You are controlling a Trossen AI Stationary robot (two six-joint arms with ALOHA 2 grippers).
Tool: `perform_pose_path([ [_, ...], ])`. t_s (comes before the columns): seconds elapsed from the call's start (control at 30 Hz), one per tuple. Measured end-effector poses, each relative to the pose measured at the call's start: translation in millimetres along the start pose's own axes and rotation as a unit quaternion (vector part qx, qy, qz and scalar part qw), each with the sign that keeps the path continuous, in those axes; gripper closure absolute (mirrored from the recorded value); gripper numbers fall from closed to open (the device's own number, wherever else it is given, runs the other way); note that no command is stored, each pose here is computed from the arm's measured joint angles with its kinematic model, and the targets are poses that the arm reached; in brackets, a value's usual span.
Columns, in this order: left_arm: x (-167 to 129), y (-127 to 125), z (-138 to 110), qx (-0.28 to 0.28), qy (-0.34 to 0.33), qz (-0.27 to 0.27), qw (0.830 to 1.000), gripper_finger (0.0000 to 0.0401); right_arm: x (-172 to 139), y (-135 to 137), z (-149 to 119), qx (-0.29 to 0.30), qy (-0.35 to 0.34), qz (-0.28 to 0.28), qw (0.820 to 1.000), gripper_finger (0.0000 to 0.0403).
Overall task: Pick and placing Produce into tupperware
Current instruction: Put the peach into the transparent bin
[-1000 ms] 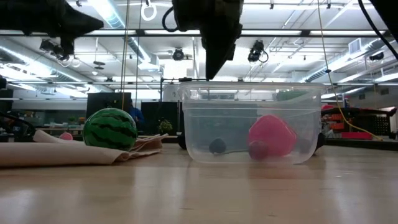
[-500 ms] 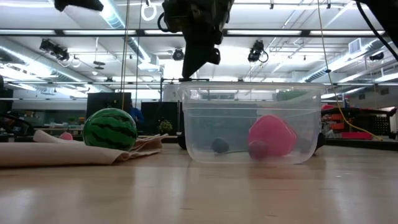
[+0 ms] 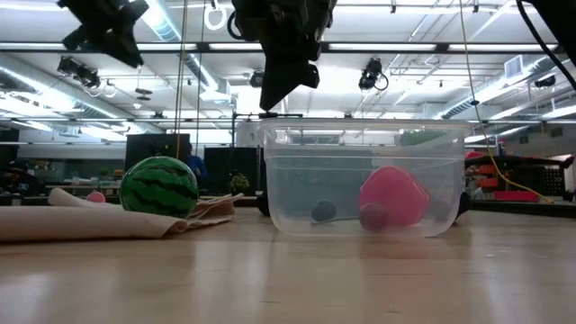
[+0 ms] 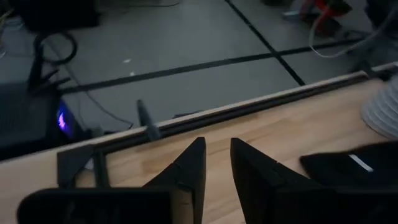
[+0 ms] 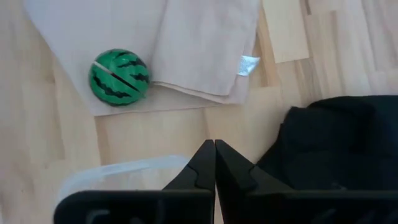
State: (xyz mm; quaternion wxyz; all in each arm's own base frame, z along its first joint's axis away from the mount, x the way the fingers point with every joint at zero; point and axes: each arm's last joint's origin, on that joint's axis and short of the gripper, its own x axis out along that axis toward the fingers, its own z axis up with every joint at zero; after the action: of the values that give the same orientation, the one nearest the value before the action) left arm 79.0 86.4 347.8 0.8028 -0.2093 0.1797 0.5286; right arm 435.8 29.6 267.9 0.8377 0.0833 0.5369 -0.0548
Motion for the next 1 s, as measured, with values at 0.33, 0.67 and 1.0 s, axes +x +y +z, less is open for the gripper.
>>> perform_pose_path([
  [0.33,58,24,-14,-0.088,0.175,-0.059,0.979,0.0321,0,-1,3,0.004,-0.013,0.0,1.0,0.0391],
  [0.67,73,28,-16,0.042,0.298,-0.045,0.953,0.0273,-11,-19,8,0.007,-0.025,-0.001,1.0,0.0355],
  [1.0,86,21,-26,0.108,0.394,0.031,0.912,0.0239,-63,-68,19,0.054,-0.11,-0.011,0.992,0.0323],
])
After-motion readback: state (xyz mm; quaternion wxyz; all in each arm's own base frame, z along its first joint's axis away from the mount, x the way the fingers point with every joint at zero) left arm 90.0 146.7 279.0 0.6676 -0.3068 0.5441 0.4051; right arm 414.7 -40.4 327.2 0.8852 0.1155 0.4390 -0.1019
